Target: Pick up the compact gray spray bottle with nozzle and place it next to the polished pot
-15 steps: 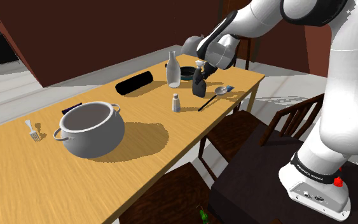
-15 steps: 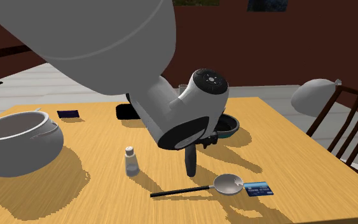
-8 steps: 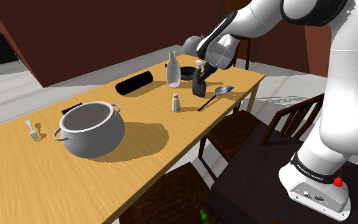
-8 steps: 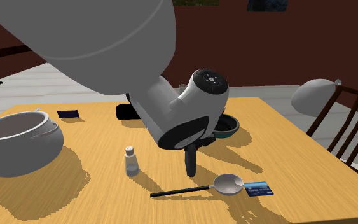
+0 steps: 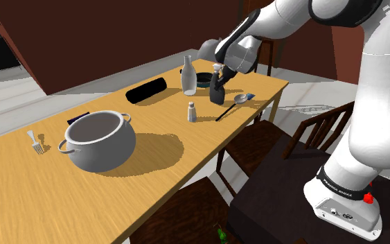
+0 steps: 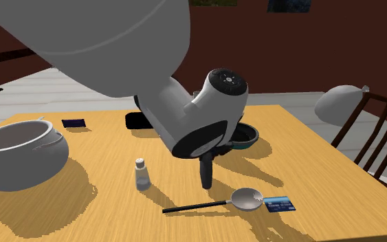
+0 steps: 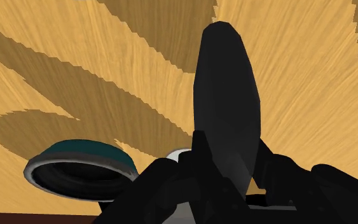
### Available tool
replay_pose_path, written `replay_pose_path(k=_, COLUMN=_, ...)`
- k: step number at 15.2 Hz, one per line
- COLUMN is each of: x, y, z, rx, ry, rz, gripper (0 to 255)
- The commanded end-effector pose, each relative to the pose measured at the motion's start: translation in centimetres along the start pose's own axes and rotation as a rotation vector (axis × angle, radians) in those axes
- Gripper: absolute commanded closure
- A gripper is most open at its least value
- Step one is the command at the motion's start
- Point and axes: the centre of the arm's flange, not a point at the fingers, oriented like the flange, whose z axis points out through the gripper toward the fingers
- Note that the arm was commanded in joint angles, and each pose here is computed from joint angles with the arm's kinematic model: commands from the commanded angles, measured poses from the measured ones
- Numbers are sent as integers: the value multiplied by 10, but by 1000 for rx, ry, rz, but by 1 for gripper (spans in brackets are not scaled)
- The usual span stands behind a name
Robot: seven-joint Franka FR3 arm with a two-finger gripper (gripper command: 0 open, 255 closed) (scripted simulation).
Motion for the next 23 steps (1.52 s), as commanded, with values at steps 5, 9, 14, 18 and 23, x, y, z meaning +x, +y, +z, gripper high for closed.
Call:
replay_pose_path(k=5, x=16, y=0, z=-27, rx=0, ry=0, rz=0, gripper=255)
replay_pose_path(k=9, x=27, y=0, z=-45, rx=0, ry=0, rz=0, gripper=255)
replay_pose_path(k=14, x=41, y=0, z=-67, rx=0, ry=0, rz=0, gripper=255)
replay_pose_path(k=18, x=52, y=0, z=-85, rx=0, ry=0, rz=0, gripper=255)
replay_pose_path(k=23, x=65, y=0, z=-108, rx=0, ry=0, rz=0, gripper=255)
